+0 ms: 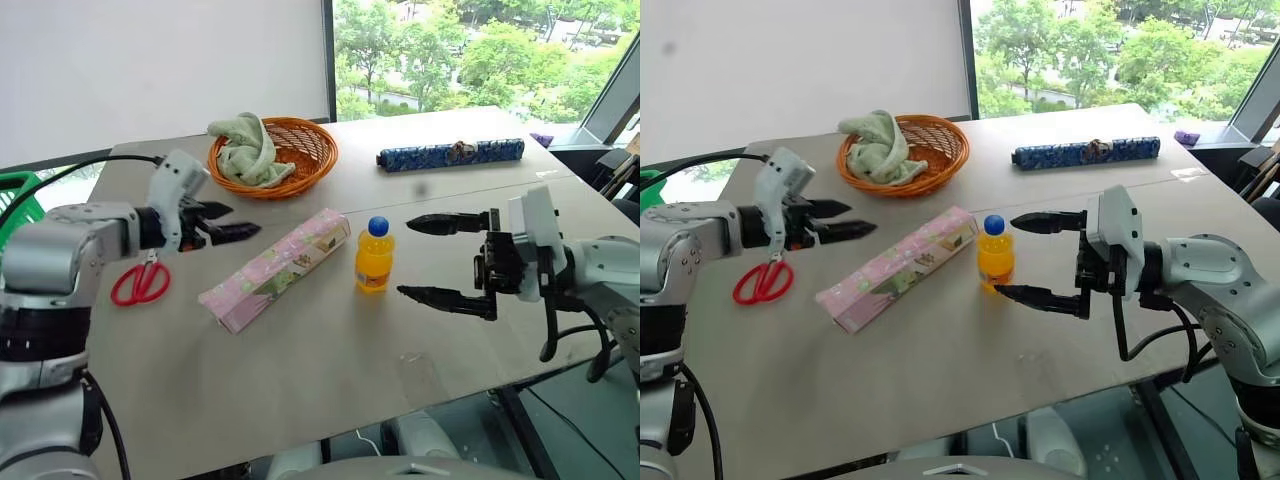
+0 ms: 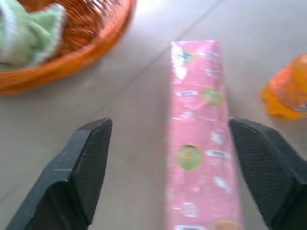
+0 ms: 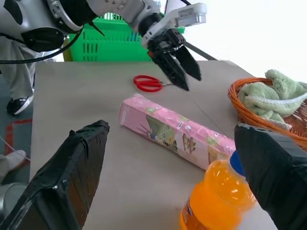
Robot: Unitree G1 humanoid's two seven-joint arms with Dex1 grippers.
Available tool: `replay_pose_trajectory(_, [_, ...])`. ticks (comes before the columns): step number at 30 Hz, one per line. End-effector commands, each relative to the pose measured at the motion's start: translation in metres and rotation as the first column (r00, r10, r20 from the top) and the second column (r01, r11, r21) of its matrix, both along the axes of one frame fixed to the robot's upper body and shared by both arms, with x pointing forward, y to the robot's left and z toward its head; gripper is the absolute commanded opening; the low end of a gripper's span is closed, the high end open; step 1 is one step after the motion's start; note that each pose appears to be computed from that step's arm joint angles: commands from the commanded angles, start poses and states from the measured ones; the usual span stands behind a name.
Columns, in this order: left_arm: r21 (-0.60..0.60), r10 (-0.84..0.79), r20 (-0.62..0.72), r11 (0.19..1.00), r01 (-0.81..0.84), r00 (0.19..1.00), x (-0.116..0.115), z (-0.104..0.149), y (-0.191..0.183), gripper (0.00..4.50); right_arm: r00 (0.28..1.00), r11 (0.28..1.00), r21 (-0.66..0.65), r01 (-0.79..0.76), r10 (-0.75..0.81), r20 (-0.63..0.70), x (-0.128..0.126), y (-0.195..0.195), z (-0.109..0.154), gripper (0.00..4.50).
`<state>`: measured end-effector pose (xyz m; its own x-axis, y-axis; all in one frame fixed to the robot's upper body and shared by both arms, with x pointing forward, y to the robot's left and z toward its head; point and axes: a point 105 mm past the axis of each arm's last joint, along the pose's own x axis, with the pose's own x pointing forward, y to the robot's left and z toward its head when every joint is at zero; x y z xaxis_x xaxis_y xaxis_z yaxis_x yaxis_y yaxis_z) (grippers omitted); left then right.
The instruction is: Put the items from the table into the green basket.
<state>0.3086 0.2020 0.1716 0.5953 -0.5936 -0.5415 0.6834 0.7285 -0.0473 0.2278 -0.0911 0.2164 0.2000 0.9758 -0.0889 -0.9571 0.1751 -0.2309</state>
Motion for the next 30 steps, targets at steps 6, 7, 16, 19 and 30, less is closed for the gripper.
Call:
replay_pose_trajectory(6, [0.351,0.055,0.016,0.934,-0.057,0.998,0.008,-0.047,-0.004,4.48,0.999,0.999,-0.031,0.019,-0.018,0.037,-0.006,-0.007,0.002,4.50])
replay_pose_trajectory(7, [0.376,0.061,0.017,0.924,-0.063,0.998,0.009,-0.052,-0.002,4.48,0.999,0.999,-0.032,0.022,-0.021,0.035,-0.006,-0.007,0.002,4.50])
replay_pose_trajectory(16, [0.514,0.006,0.023,0.857,-0.017,1.000,0.020,-0.079,0.008,4.48,0.999,0.997,-0.064,0.044,-0.044,0.014,-0.011,-0.011,-0.008,4.50])
replay_pose_trajectory(19, [0.506,0.012,-0.034,0.862,0.007,0.999,0.021,-0.106,0.009,4.48,0.999,0.997,-0.065,0.042,-0.041,0.011,-0.010,-0.009,-0.010,4.50])
replay_pose_trajectory(30, [0.038,0.137,0.018,0.990,-0.138,0.990,0.020,-0.054,0.021,1.86,0.999,0.997,-0.065,0.028,-0.027,0.021,-0.009,-0.006,-0.009,4.50])
